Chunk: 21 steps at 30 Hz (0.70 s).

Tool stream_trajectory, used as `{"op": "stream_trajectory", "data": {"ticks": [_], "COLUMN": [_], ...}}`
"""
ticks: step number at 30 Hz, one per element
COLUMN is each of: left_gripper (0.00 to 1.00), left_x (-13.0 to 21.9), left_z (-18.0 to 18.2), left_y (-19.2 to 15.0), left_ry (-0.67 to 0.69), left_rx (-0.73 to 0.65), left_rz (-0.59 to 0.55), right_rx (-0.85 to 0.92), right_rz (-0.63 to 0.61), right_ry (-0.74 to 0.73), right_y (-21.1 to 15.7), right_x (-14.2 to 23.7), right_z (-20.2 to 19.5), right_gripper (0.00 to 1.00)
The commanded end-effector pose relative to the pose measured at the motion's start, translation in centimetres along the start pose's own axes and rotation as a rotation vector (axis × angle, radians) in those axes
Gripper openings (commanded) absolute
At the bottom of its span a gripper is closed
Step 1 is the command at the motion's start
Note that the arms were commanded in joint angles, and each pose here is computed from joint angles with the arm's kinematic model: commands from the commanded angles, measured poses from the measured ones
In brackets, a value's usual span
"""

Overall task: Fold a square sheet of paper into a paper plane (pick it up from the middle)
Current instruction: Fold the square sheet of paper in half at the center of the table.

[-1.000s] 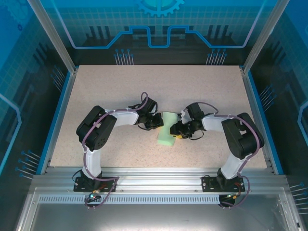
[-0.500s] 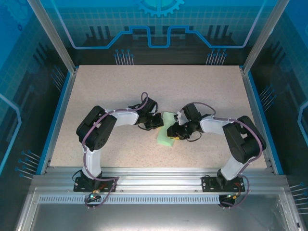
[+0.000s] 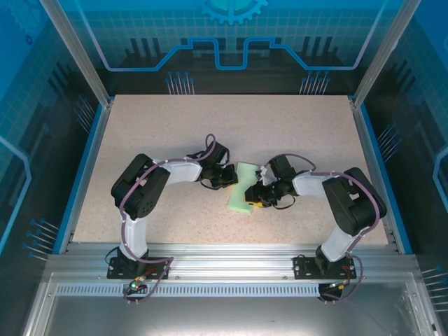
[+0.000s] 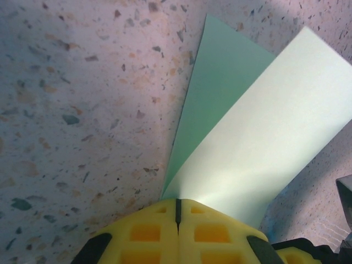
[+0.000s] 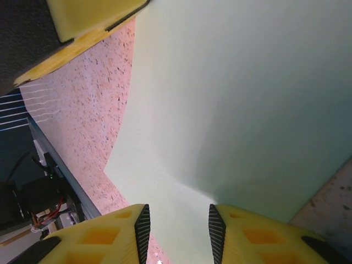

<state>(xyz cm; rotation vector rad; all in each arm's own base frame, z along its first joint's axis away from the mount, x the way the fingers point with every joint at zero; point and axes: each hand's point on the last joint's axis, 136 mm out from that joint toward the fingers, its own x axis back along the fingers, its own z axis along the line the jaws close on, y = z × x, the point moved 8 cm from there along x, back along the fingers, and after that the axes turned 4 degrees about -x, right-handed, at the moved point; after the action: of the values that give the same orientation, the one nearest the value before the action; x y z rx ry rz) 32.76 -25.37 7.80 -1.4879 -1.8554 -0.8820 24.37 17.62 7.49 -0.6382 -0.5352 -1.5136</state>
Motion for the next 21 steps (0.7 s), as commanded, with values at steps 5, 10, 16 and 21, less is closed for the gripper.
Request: {"op": "stream_trajectory", "data": {"ticks": [5,10,16,21], "left_gripper": [0.0,0.0,0.0,0.0], "left_x": [-0.9,-0.9,-0.9,-0.9], "left_z": [1.3,1.3,1.3,1.2], "left_y": [-1.5,-1.5,-1.5,-1.5], "left_ry": [0.079,0.081,0.081,0.078], "left_rx": [0.006,0.004,0.002,0.001], "left_rz": [0.079,0.084,0.086,0.086], "right_rx": [0.009,0.024,0.015,-0.019], "right_rz": [-0.016,-0.006,0.031,0.058], "right_ry": [-0.045,-0.03,-0.072,-0.132], "right_y": [-1.1,-1.7,-2.0,-2.6], "right_x": [1.3,0.9,-0.8,-1.8], "right_z": [1.2,2.1,1.6,-0.6], "right_gripper": [0.38,0.4,0.39,0.39]}}
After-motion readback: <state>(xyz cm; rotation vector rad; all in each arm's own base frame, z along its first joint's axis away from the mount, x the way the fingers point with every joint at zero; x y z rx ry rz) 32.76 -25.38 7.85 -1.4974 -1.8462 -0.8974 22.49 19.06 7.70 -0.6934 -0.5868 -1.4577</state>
